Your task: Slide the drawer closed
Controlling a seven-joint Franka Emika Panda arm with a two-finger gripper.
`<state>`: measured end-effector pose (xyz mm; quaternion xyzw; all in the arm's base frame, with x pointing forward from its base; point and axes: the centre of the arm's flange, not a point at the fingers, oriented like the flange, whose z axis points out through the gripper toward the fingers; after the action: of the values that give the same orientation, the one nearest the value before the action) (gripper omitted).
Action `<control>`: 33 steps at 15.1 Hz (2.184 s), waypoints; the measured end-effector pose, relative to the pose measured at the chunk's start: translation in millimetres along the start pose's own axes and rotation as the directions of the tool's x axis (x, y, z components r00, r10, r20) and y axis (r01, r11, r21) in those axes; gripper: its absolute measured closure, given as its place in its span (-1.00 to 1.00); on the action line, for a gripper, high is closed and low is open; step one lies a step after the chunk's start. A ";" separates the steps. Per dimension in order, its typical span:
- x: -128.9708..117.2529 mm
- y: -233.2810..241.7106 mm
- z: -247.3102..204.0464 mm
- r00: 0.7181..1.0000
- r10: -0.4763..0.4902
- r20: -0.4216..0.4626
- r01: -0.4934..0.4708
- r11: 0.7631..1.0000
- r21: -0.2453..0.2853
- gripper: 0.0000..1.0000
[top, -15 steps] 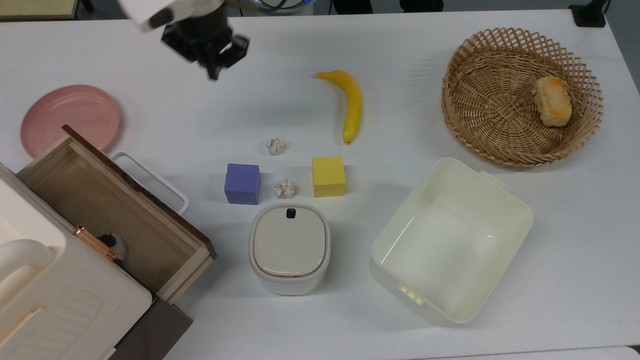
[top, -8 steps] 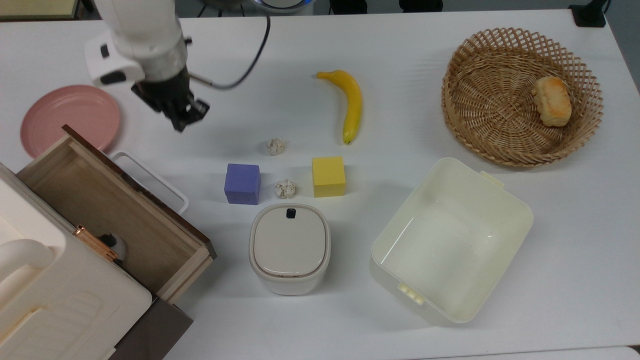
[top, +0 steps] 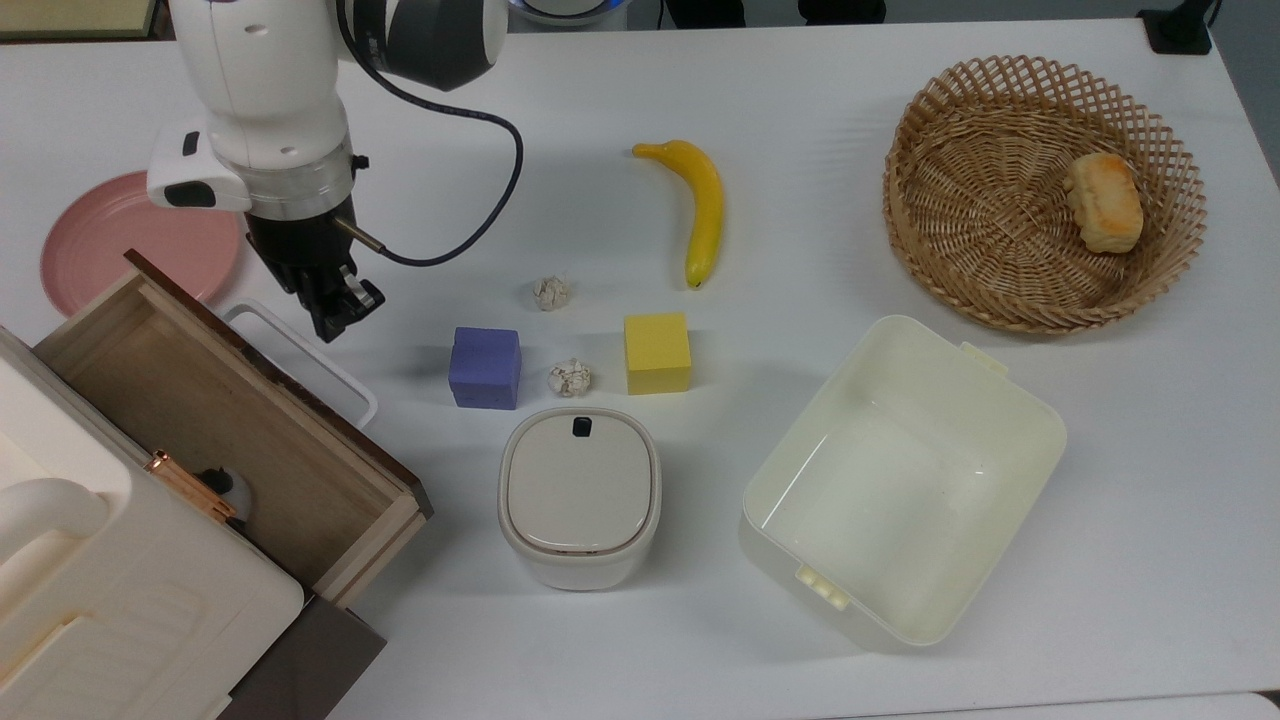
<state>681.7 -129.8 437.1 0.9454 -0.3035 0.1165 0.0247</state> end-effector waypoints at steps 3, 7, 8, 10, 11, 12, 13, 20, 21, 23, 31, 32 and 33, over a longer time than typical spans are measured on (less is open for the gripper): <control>4.1 -2.9 3.8 0.999 -0.002 -0.038 0.003 1.000 0.016 0.98; 4.6 -4.2 7.8 0.999 -0.008 -0.046 0.008 1.000 0.014 0.98; 4.8 -4.5 9.8 0.999 -0.009 -0.046 0.009 1.000 0.013 0.98; 6.6 -6.0 12.5 0.999 -0.010 -0.051 0.010 1.000 0.014 0.98; 8.7 -7.0 13.6 0.998 -0.009 -0.059 0.010 1.000 0.017 0.98; 14.5 -7.0 15.4 0.997 -0.005 -0.078 0.007 1.000 0.022 0.98; 19.4 -5.9 17.0 0.996 0.001 -0.090 0.001 1.000 0.022 0.98; 56.5 0.2 28.4 0.965 0.045 -0.257 -0.032 0.998 0.053 0.98; 59.3 1.1 30.9 0.959 0.047 -0.281 -0.031 0.998 0.061 0.98; 63.1 2.0 35.0 0.946 0.049 -0.320 -0.027 0.997 0.074 0.98; 63.1 0.4 38.1 0.942 0.047 -0.331 -0.022 0.997 0.078 0.98; 62.7 -0.5 38.0 0.942 0.040 -0.333 -0.016 0.997 0.073 0.98; 61.7 -3.2 37.6 0.941 0.026 -0.338 -0.004 0.998 0.065 0.98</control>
<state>739.9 -166.7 415.1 0.9093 -0.2982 0.2867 0.0459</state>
